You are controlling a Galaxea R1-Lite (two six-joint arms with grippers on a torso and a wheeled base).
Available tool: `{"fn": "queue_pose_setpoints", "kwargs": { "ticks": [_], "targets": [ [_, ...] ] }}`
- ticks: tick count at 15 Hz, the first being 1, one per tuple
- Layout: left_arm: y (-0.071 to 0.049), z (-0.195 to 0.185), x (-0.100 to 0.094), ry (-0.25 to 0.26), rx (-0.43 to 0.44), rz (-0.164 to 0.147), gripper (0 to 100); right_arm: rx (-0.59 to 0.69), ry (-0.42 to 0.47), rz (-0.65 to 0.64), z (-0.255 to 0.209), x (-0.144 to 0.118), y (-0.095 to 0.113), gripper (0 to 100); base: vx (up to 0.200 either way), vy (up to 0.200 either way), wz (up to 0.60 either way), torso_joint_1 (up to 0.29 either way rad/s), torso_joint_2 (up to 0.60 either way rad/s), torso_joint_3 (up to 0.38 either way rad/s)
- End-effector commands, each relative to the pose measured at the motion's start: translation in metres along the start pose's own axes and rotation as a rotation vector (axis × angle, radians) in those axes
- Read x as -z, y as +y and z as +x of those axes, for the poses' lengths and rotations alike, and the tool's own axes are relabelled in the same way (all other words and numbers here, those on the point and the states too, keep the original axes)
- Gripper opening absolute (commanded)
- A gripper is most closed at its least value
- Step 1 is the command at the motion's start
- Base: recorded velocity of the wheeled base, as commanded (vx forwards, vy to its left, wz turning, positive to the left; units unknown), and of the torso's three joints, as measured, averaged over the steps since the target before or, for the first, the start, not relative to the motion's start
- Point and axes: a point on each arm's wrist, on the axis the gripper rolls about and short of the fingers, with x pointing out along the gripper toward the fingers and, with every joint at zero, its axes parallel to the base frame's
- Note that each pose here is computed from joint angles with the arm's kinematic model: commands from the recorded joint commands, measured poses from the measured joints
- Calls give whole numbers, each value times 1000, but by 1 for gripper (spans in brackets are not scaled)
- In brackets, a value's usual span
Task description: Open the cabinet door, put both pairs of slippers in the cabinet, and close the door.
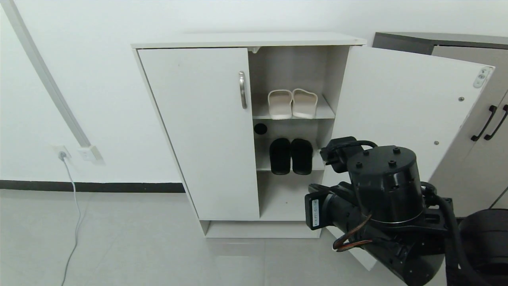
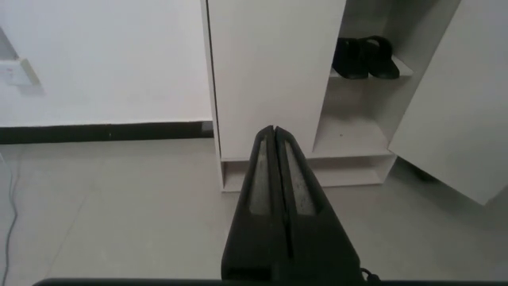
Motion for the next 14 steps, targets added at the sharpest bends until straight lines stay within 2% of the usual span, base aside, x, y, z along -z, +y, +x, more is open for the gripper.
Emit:
{"fn": "queue_pose_setpoints", "kwargs": {
  "ticks": [1,14],
  "targets": [
    [0,0,0,2,-1,-1,0,12,14,-9,4,5,-1,0,0,0,0,0,0,0],
    [0,0,0,2,-1,-1,0,35,33,-30,9,10,-6,0,0,0,0,0,0,0]
  ]
}}
